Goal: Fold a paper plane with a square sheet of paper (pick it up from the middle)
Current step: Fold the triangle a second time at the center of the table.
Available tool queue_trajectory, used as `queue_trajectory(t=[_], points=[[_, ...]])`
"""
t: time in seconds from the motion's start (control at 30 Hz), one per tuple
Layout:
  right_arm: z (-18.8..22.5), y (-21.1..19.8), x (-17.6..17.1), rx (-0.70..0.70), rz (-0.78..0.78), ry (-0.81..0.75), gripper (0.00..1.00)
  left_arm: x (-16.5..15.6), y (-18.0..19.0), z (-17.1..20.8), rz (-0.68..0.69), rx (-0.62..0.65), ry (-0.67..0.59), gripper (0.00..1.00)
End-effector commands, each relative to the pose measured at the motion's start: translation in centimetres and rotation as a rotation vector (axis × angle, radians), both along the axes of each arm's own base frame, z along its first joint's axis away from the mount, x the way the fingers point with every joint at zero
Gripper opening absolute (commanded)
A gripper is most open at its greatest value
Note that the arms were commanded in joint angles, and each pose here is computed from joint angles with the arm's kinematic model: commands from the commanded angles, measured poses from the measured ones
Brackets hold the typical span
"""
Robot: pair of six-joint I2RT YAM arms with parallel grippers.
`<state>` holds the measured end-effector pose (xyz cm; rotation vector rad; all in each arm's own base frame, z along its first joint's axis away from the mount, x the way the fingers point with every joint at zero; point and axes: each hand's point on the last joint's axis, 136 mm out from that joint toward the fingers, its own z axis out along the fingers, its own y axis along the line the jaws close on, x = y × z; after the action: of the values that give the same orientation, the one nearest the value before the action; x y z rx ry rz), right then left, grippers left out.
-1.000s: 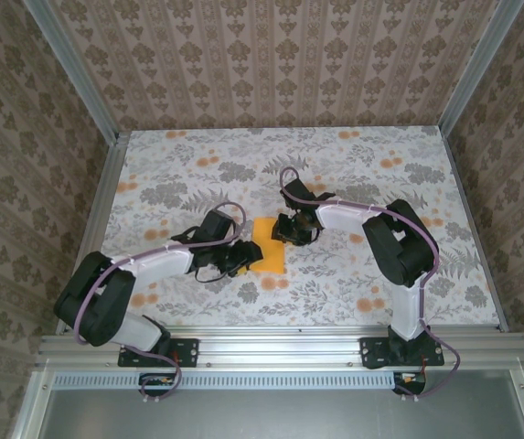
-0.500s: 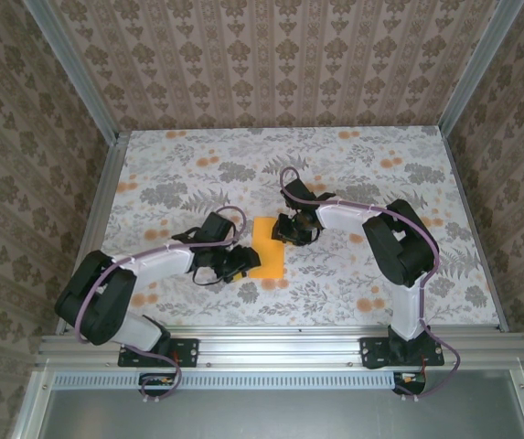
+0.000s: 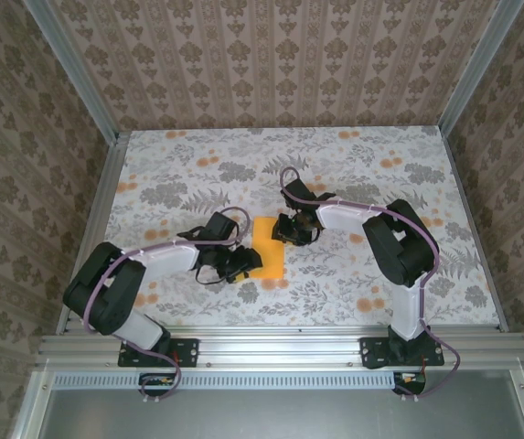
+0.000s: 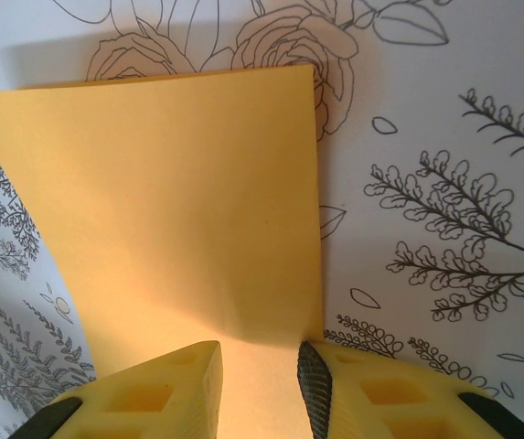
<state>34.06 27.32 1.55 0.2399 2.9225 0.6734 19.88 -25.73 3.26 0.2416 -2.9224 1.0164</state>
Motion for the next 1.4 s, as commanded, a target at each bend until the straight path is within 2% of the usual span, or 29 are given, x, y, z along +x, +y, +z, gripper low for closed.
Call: queue_trajectory(t=[0.0, 0.4, 0.73, 0.9, 1.07, 1.37], points=[[-4.6, -2.4, -2.8, -0.113, -0.017, 0.124, 0.34, 0.5, -1.0, 0.7, -0.023, -0.029, -0.02, 0.46], [-4.7, -2.4, -2.9, -0.111, -0.017, 0.125, 0.34, 1.0, -1.0, 1.3, 0.025, -0.063, -0.049, 0.37], [-4.8, -2.4, -3.0, -0.107, -0.018, 0.127, 0.34, 2.5, -2.3, 3.1, 0.063, -0.205, -0.136, 0.38], [-4.9, -2.4, -3.1, -0.107, -0.018, 0.128, 0.34, 2.7, -2.6, 4.2, 0.059, -0.253, -0.194, 0.42], [-4.9, -2.4, -3.1, -0.106, -0.019, 0.13, 0.34, 2.3, -2.2, 4.4, 0.057, -0.252, -0.204, 0.47], [-5.2, -2.5, -3.2, -0.11, -0.02, 0.135, 0.33, 1.6, -1.2, 4.0, 0.074, -0.228, -0.196, 0.42]])
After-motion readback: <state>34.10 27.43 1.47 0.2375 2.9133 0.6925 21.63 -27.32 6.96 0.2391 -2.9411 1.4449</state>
